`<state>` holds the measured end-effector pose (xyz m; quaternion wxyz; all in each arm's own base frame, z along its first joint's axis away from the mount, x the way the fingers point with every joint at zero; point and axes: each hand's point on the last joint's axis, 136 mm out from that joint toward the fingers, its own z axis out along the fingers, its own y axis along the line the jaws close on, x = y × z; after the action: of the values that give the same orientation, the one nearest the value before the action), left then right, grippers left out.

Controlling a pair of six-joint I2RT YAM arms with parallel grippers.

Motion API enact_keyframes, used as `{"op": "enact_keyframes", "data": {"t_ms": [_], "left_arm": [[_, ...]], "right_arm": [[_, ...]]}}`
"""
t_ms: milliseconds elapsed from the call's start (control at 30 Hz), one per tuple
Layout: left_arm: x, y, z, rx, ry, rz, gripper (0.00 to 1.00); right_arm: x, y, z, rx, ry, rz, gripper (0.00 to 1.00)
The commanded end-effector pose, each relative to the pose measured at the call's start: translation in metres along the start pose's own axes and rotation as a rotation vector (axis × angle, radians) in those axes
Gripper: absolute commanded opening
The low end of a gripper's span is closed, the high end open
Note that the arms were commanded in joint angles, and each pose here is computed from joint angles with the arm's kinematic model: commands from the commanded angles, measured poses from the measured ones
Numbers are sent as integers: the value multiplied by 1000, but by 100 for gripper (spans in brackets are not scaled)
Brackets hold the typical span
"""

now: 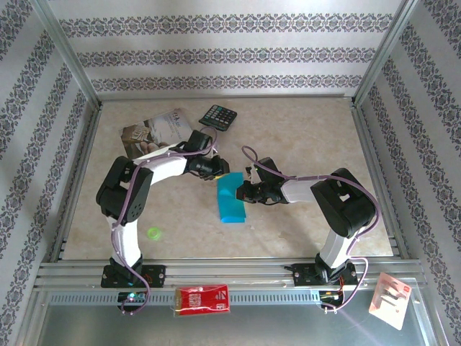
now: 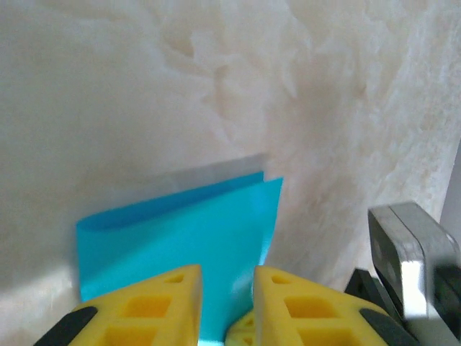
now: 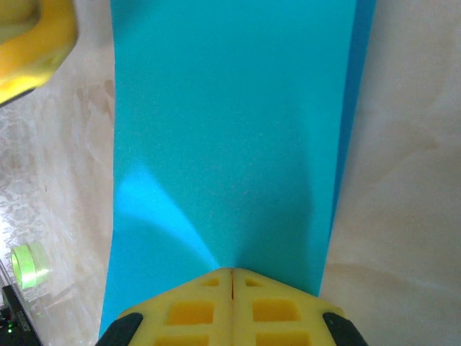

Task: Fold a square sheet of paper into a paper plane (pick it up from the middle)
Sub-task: First fold the square sheet of paper in half at the center of the table.

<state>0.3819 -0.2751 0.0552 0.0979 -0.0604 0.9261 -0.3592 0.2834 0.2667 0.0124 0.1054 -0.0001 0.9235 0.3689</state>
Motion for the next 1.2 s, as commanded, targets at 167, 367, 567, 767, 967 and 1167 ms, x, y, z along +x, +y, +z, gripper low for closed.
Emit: {"op": "enact_keyframes", "data": {"t_ms": [167, 367, 567, 767, 967, 1167], "left_arm": [[-8, 49, 13, -86, 26, -48, 24], [-22, 39, -15, -69, -34, -44, 25], [19, -3, -23, 20, -19, -36, 28], [47, -2, 4, 50, 41, -73, 24], [46, 40, 8, -69, 47, -80, 21], [41, 61, -10, -102, 19, -105, 22]], "right_arm": [[44, -77, 2, 267, 90, 111, 0], [46, -79, 1, 273, 91, 117, 0], [45, -79, 1, 273, 87, 117, 0], [43, -79, 1, 274, 88, 116, 0], [41, -77, 1, 271, 87, 108, 0], [43, -79, 1, 275, 90, 110, 0]]}}
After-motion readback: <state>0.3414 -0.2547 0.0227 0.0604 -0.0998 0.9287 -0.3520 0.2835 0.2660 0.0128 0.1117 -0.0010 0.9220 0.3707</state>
